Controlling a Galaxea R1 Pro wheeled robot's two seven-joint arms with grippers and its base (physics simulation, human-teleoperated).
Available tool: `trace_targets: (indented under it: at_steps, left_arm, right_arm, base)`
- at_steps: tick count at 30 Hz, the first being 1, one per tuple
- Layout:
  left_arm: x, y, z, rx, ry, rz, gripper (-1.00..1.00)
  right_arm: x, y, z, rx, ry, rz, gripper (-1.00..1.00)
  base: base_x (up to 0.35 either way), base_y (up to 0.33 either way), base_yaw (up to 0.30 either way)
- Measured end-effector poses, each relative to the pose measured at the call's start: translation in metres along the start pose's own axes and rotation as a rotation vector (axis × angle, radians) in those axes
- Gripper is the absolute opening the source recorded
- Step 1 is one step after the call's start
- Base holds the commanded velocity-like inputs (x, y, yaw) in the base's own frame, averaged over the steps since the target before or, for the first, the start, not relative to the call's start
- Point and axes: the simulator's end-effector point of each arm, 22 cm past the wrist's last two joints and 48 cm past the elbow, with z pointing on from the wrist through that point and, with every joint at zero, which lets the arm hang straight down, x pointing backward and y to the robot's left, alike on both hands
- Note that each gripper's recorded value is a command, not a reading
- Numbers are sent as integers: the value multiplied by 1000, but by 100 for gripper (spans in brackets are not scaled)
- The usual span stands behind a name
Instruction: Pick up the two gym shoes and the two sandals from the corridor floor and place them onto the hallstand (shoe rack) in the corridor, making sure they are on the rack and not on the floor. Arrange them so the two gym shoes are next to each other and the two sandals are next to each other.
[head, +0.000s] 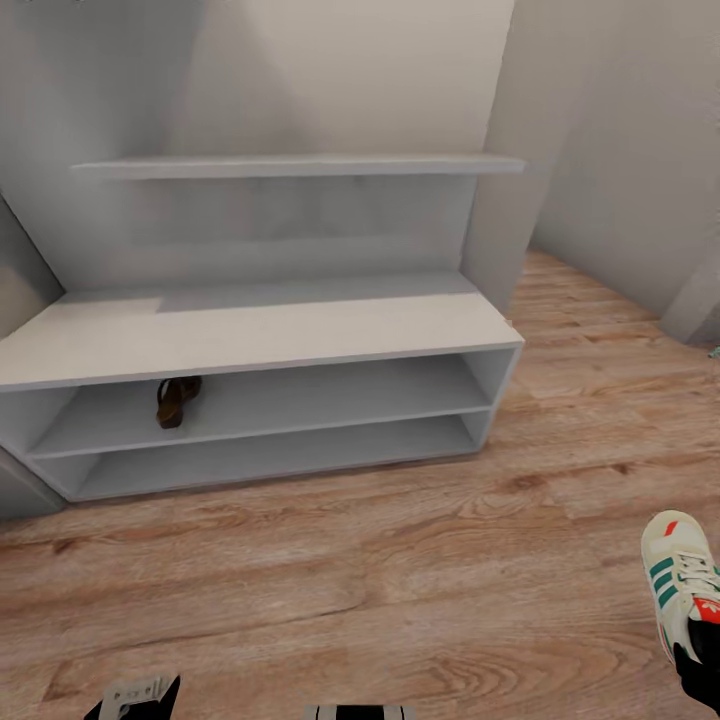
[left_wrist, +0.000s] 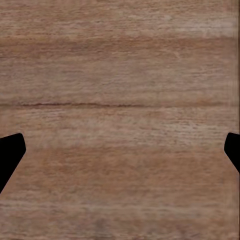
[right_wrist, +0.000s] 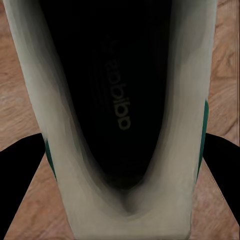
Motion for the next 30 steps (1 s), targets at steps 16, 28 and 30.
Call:
trace_targets:
  at_steps: [16,28,30]
  left_arm:
    - [-2,5,0,-5,-4,-29,100]
    - [-9,2,1,14,-19,-42,100]
    - [-19,1,3,16,-40,-47,100]
  right_arm:
    - [0,1,0,-1,0,1,-100]
    - [6,9,-1,-10,8,8,-100]
    - [8,12,-2,-15,11,6,-100]
  base:
    - [-162,85,0]
    - [-224,1,105]
    - [-17,0,33]
